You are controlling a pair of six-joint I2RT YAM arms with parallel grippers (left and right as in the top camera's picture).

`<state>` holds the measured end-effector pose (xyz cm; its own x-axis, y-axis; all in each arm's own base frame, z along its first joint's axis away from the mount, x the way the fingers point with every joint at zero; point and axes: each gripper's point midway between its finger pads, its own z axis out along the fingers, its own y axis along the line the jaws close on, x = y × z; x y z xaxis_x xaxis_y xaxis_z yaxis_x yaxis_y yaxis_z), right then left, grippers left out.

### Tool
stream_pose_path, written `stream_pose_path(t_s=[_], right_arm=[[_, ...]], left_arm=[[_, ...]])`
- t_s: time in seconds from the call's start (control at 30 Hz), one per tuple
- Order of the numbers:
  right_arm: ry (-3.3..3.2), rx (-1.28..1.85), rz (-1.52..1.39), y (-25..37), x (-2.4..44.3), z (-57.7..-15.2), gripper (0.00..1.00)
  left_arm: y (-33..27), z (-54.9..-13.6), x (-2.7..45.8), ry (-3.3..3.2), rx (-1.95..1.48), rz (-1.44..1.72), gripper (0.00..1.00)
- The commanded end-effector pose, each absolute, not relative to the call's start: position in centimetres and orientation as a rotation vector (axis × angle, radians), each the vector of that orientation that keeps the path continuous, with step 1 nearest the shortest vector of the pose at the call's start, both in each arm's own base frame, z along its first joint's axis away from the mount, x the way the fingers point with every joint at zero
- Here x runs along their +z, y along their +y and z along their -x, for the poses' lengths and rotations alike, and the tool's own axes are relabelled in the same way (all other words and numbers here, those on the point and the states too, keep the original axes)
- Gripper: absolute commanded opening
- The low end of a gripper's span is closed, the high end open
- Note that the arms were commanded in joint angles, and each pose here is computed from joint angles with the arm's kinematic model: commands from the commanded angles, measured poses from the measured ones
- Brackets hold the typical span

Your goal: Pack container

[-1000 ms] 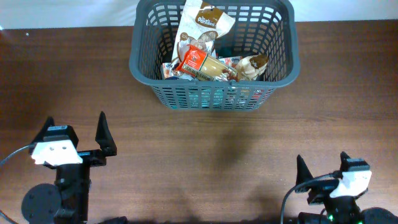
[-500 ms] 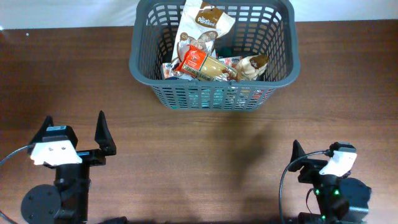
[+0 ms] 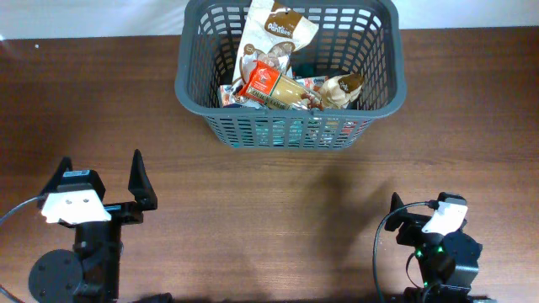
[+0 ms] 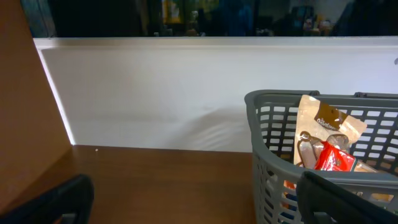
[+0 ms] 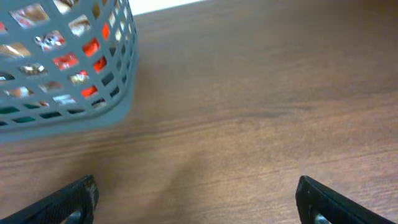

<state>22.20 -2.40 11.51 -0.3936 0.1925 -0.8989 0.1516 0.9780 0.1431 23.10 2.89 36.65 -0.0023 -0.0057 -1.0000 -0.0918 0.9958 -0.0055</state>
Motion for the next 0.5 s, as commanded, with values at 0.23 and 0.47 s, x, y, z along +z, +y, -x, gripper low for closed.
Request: stream_pose_path(t_s=[0.23,0.47], right_arm=[[2.001,-0.009,-0.278,-3.27,10.15,-22.11,0.99],[2.002,-0.007,-0.277,-3.24,10.11,-22.10,0.99]], left_arm=[[2.69,-22.73,37.56,1.547,0.060,0.077,0.99],[2.69,-22.73,37.56,1.547,0.060,0.077,0.99]])
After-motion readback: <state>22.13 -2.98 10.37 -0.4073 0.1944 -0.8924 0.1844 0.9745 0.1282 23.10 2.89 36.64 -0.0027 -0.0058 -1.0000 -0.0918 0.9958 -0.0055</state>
